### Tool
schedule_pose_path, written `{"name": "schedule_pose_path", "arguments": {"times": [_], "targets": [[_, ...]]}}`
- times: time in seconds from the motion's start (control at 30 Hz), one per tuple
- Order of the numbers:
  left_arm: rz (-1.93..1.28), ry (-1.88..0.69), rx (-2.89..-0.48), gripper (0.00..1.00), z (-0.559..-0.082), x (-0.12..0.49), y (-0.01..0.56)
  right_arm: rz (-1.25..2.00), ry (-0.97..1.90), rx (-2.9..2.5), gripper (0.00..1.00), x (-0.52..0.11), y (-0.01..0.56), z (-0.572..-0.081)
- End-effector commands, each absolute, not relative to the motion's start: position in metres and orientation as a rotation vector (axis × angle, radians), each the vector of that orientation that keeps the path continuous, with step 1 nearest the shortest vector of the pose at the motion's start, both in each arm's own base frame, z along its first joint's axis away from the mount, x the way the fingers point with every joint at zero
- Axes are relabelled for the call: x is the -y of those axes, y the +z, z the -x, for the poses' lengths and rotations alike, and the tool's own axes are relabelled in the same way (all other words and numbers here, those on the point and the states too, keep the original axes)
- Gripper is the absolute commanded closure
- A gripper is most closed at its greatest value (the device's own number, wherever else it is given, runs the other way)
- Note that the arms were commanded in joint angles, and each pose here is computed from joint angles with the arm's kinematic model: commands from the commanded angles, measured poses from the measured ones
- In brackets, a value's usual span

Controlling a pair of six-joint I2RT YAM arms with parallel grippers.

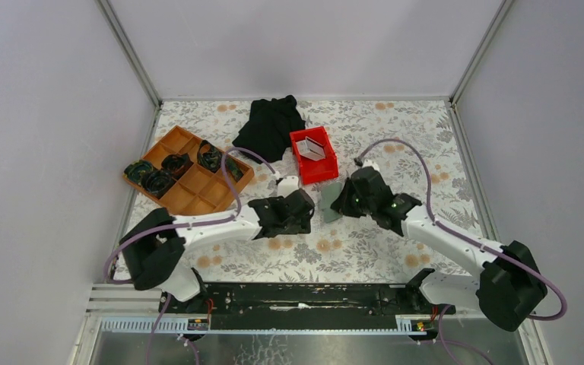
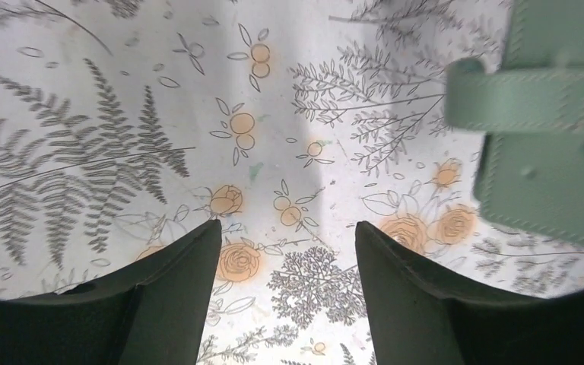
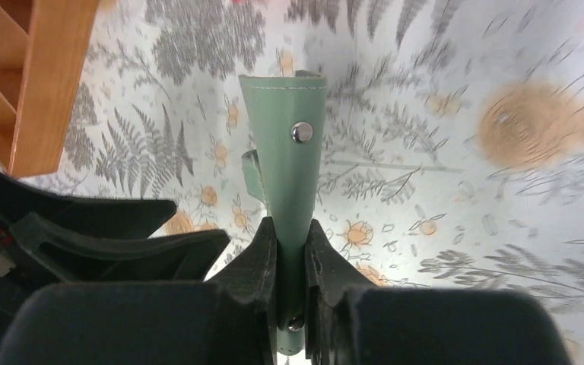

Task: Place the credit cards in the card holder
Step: Turn over the card holder at the center of the board.

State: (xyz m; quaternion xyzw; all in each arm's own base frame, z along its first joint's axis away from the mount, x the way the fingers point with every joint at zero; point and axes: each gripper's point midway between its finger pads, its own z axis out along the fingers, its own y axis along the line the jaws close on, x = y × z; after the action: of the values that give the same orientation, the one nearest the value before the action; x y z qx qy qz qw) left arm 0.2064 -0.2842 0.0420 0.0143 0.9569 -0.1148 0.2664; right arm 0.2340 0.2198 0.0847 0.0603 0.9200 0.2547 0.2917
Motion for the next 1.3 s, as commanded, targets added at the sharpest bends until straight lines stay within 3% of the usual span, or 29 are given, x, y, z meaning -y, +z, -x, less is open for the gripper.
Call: {"name": "schedule_pose_path", "arguments": {"times": [0.0, 0.2, 0.53, 0.83, 1.03, 1.2, 1.27], "targets": [[0.072, -0.286, -2.507, 0.27, -0.216, 0.266, 0.074, -0.01, 0.326, -2.482, 1.0, -0.184, 0.117, -0.241], [0.178, -0.26, -2.467, 0.27, -0.216, 0.243, 0.087, 0.157, -0.056, -2.498, 1.0, -0.172, 0.14, -0.238], [0.352, -0.126, -2.428, 0.27, -0.196, 0.181, 0.094, 0.449, -0.713, -2.338, 1.0, -0.193, 0.126, -0.233], [0.499, -0.041, -2.352, 0.27, -0.179, 0.128, 0.108, 0.511, -0.59, -2.398, 0.97, -0.243, 0.085, -0.229], [0.578, -0.065, -2.307, 0.27, -0.17, 0.109, 0.118, 0.564, -0.522, -2.449, 0.84, -0.269, 0.062, -0.219], [0.601, -0.052, -2.302, 0.27, -0.166, 0.101, 0.119, 0.593, -0.442, -2.5, 0.54, -0.287, 0.049, -0.211], [0.604, -0.05, -2.303, 0.27, -0.165, 0.099, 0.119, 0.587, -0.397, -2.515, 0.49, -0.294, 0.047, -0.21]]}}
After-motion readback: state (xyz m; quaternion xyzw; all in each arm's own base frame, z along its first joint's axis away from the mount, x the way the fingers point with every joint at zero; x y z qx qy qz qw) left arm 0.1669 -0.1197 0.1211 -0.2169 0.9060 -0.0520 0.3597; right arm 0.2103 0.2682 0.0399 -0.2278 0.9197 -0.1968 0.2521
